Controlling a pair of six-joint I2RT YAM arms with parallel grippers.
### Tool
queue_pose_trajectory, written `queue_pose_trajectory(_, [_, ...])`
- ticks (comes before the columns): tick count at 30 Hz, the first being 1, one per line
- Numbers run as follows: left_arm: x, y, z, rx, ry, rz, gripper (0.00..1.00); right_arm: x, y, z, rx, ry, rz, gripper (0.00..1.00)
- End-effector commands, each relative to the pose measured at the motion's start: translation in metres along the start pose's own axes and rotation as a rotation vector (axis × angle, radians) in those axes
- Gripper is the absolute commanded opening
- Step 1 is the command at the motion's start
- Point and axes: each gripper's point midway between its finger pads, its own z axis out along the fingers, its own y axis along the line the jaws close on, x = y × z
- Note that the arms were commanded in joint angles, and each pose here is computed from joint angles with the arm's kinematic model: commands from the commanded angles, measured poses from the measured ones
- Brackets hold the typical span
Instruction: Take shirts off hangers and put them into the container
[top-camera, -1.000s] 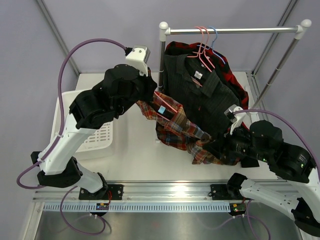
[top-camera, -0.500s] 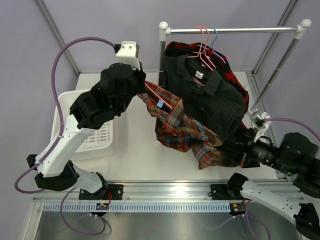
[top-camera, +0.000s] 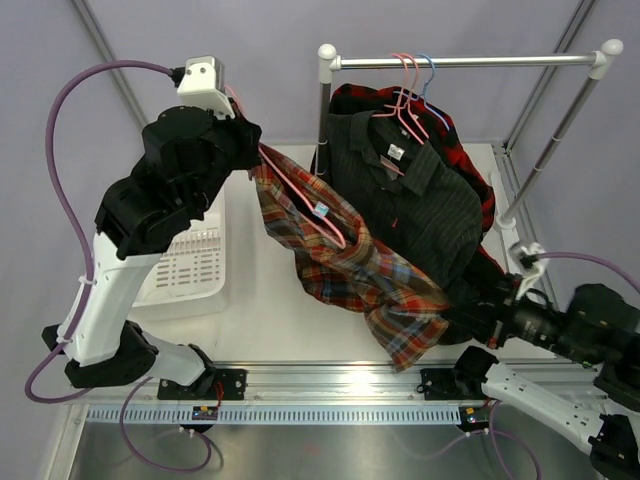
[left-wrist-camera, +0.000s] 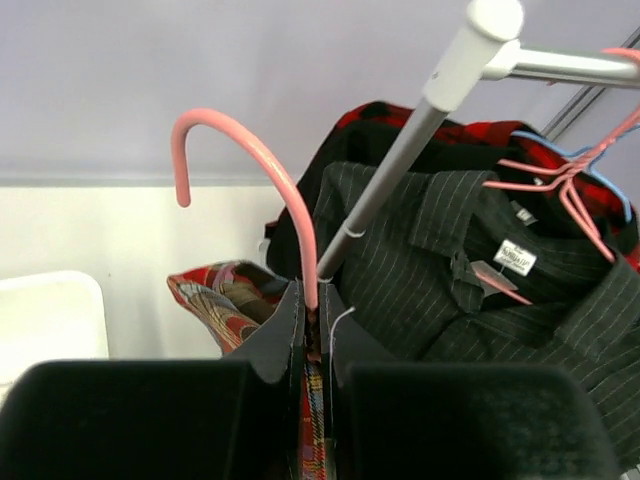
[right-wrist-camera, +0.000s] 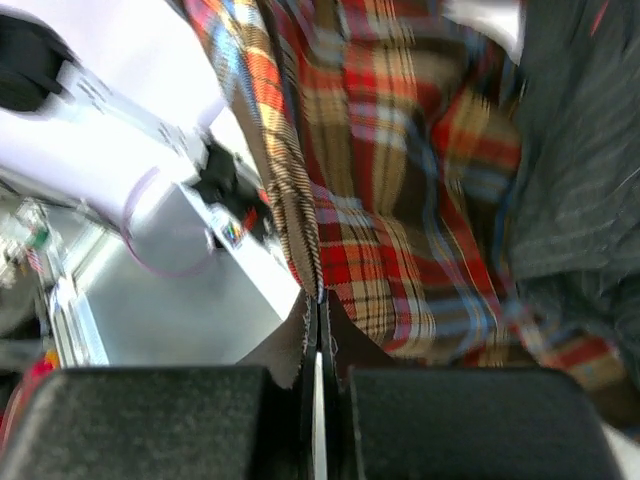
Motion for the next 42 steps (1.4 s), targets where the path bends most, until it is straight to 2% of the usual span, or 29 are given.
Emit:
queue_pose_trajectory(1, [-0.028,0.037,-0.017,-0.090,-0.089,-0.049,0.00,0.034,-0.009,0.030,0.023,0.211,-0.002,0.31])
queue_pose_trajectory(2, [-0.020,0.029,-0.016,-0.043,-0.065,-0.054,0.00,0.020,-0.009,0.041,0.050,0.213,-0.032,0.44])
queue_pose_trajectory(4, [0.002,0.018,-0.011,-0.003,-0.021,-0.030,0.00,-0.013,-0.003,0.045,0.073,0.139,-0.071,0.66])
queue_pose_trajectory(5, [0.008,0.018,-0.009,-0.016,-0.010,-0.019,0.00,-0.046,0.014,0.044,0.049,0.079,-0.103,0.85])
queue_pose_trajectory(6, [0.018,0.014,-0.009,-0.013,0.021,0.005,0.00,-0.062,0.023,0.045,0.031,0.061,-0.119,0.91])
queue_pose_trajectory(8, [0.032,0.010,0.000,-0.029,0.064,0.050,0.00,-0.095,0.038,0.061,0.028,0.050,-0.153,0.92])
queue_pose_trajectory(11, [0.055,0.000,0.004,-0.048,0.141,0.129,0.00,-0.117,0.052,0.099,0.009,0.095,-0.182,0.89])
queue_pose_trajectory(14, [0.063,0.002,0.006,-0.074,0.164,0.156,0.00,-0.128,0.057,0.132,0.046,0.116,-0.235,0.88])
queue_pose_trajectory(20, [0.082,0.011,0.006,-0.110,0.217,0.218,0.00,-0.115,0.060,0.185,0.090,0.211,-0.310,0.88])
queue_pose_trajectory(24, [0.078,0.014,0.001,-0.106,0.203,0.212,0.00,-0.097,0.056,0.207,0.110,0.260,-0.329,0.86])
queue_pose_trajectory(31, [0.072,0.014,-0.009,-0.077,0.192,0.192,0.00,-0.079,0.055,0.211,0.106,0.286,-0.325,0.76])
queue_pose_trajectory(34, [0.071,0.011,-0.010,-0.052,0.189,0.178,0.00,-0.077,0.060,0.214,0.087,0.286,-0.317,0.66])
queue_pose_trajectory(35, [0.072,0.010,-0.010,-0.050,0.193,0.178,0.00,-0.076,0.062,0.216,0.077,0.291,-0.316,0.47])
queue_pose_trajectory(36, [0.071,0.009,-0.011,-0.041,0.190,0.171,0.00,-0.076,0.065,0.217,0.063,0.287,-0.316,0.33])
queue_pose_trajectory(37, [0.072,0.005,-0.012,-0.017,0.194,0.165,0.00,-0.075,0.067,0.219,0.056,0.290,-0.314,0.09])
queue_pose_trajectory(38, [0.070,0.002,-0.014,0.008,0.188,0.153,0.00,-0.075,0.066,0.220,0.067,0.285,-0.316,0.00])
queue_pose_trajectory(39, [0.067,-0.001,-0.018,0.037,0.182,0.147,0.04,-0.075,0.068,0.221,0.069,0.276,-0.323,0.00])
queue_pose_trajectory(40, [0.066,-0.008,-0.020,0.084,0.174,0.128,0.22,-0.076,0.068,0.219,0.079,0.267,-0.315,0.00])
queue_pose_trajectory(41, [0.052,-0.005,-0.034,0.112,0.138,0.100,0.59,-0.079,0.065,0.218,0.103,0.250,-0.311,0.00])
queue_pose_trajectory(42, [0.044,-0.005,-0.042,0.134,0.115,0.084,0.62,-0.080,0.066,0.215,0.102,0.240,-0.304,0.00])
